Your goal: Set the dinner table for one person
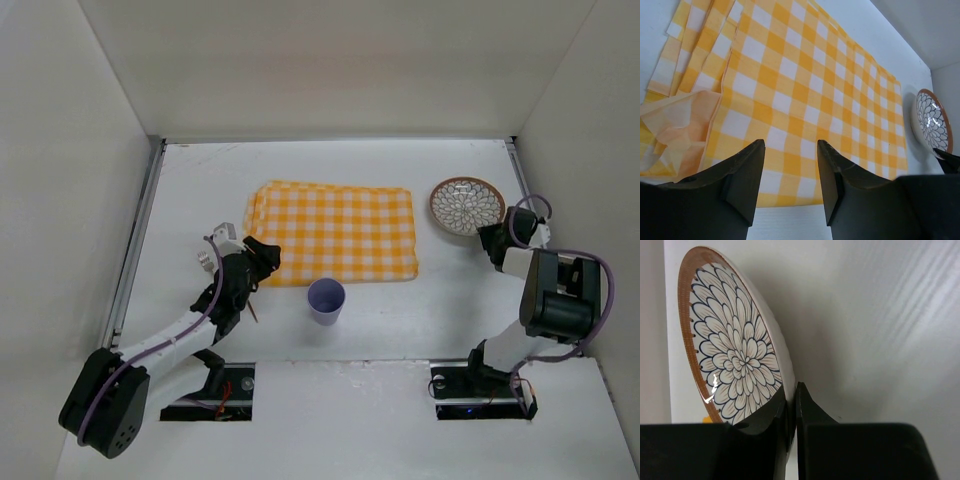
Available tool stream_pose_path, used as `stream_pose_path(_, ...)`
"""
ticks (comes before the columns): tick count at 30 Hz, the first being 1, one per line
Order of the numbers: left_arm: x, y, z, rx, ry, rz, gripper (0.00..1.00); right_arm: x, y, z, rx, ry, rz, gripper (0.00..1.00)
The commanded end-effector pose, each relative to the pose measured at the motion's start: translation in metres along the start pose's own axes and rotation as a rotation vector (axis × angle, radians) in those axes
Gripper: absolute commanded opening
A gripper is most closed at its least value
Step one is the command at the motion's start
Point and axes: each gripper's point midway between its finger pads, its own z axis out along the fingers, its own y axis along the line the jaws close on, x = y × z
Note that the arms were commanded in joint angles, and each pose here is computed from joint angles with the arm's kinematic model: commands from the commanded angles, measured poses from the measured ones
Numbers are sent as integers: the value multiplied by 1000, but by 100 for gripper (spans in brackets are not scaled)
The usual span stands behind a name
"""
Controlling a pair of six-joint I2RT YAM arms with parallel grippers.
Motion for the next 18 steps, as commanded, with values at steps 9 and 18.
stream_pose_path(9,-11,-2,2,21,-47,-44,45,-23,141,-112,-529,-34,-14,6)
stream_pose_path(18,-27,-4,-7,49,-102,-70,46,137,203,-179,-748,343,-200,7)
